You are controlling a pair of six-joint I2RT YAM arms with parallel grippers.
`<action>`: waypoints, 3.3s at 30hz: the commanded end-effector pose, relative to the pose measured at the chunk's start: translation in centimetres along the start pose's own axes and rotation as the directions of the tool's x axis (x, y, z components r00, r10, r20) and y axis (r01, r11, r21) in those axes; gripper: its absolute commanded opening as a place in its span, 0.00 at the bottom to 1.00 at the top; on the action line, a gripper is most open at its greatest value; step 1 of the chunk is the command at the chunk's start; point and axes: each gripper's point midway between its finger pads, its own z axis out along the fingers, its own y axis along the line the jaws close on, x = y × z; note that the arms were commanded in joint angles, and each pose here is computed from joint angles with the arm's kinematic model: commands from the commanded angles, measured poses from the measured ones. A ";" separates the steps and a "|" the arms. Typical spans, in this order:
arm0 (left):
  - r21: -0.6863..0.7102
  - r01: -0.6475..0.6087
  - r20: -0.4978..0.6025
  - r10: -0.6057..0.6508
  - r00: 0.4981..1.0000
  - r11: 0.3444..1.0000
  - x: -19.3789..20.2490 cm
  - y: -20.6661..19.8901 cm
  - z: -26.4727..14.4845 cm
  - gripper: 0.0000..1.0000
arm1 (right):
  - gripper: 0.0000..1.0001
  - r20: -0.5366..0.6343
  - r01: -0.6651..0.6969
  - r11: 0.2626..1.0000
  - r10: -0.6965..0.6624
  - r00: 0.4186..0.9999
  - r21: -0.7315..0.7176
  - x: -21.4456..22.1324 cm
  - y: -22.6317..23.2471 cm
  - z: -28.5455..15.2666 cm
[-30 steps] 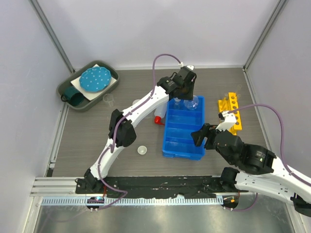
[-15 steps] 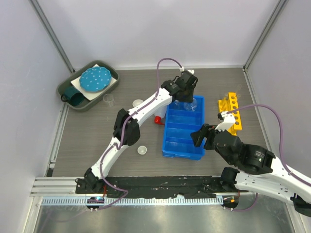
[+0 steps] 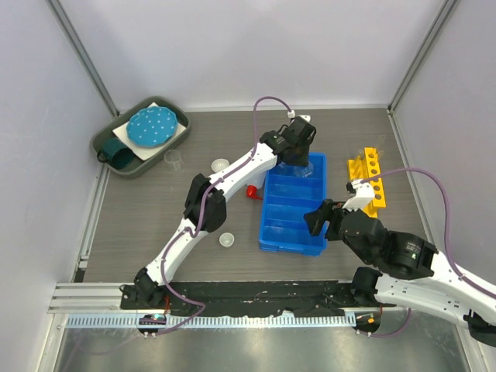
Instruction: Organize the chemistry lab equipment
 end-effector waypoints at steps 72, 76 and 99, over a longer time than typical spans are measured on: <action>-0.359 0.304 0.357 -0.171 0.918 0.882 14.2 23.0 -36.9 0.68 | 0.78 -0.232 0.314 0.946 -0.288 0.929 0.081 -1.1 12.8 26.6; -0.360 0.313 0.367 -0.175 0.914 0.879 14.8 23.6 -36.9 0.69 | 0.78 -0.240 0.325 0.942 -0.298 0.924 0.081 -0.3 13.3 29.0; -0.400 0.296 0.389 -0.131 0.912 0.867 14.6 24.7 -37.2 0.73 | 0.37 -0.271 0.342 0.932 -0.300 0.915 0.122 0.7 12.1 34.6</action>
